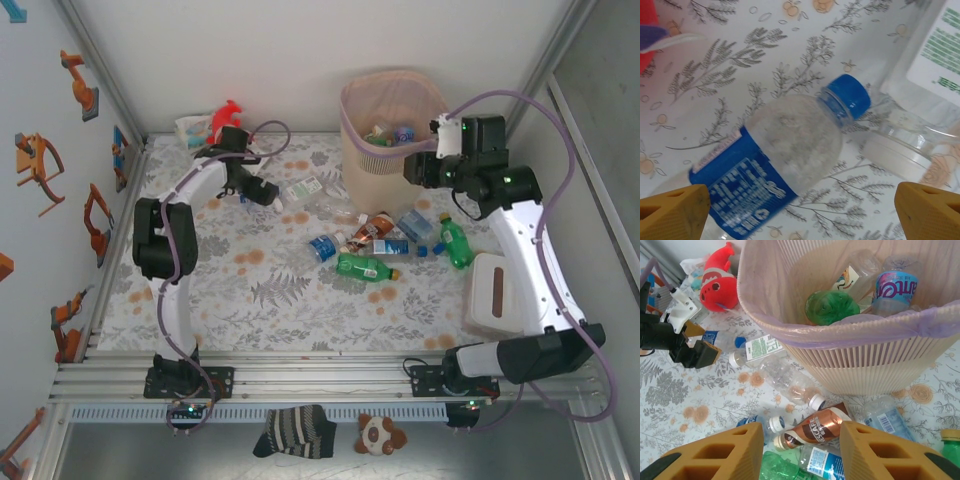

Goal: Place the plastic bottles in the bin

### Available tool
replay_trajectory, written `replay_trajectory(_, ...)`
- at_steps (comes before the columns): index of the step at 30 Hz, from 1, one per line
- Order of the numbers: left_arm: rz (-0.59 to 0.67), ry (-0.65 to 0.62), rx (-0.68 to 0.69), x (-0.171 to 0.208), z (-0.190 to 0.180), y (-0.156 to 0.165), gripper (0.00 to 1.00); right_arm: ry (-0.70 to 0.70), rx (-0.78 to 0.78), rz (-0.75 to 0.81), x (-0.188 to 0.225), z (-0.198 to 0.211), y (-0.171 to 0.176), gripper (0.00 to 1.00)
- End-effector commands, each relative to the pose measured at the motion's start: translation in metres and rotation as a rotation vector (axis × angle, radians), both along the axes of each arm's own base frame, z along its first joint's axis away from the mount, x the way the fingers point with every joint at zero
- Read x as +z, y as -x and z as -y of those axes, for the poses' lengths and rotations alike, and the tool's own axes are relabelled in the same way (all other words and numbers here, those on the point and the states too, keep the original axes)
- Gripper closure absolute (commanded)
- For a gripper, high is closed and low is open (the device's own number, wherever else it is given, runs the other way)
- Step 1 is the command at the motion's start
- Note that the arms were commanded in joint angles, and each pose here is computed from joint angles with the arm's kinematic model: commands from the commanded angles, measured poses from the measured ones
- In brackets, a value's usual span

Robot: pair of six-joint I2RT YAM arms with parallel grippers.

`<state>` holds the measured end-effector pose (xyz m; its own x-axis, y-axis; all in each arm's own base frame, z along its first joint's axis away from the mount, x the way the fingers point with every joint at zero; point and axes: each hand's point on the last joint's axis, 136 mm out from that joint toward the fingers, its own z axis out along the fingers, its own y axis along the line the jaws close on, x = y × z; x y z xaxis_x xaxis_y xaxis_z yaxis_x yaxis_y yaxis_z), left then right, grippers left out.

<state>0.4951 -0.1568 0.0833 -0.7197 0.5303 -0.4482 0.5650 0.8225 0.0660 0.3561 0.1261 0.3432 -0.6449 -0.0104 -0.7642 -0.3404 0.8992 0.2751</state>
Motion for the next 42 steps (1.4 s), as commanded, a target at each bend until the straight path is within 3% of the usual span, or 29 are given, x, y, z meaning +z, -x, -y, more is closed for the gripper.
replay_trajectory(1,0.018,0.007,-0.038,0.008,-0.006,-0.012,0.05,0.009,-0.024,0.018,0.005,0.008,0.008,0.56)
replay_trajectory(10,-0.097,0.074,-0.047,-0.014,-0.011,-0.020,0.05,0.007,-0.025,0.015,0.006,0.008,0.013,0.56)
replay_trajectory(23,-0.233,0.044,0.020,-0.038,-0.027,0.025,0.07,-0.019,-0.015,-0.007,0.002,0.004,0.013,0.56)
replay_trajectory(42,-0.306,-0.019,0.176,-0.036,-0.036,0.087,0.14,-0.048,-0.002,-0.028,-0.004,-0.002,0.009,0.56)
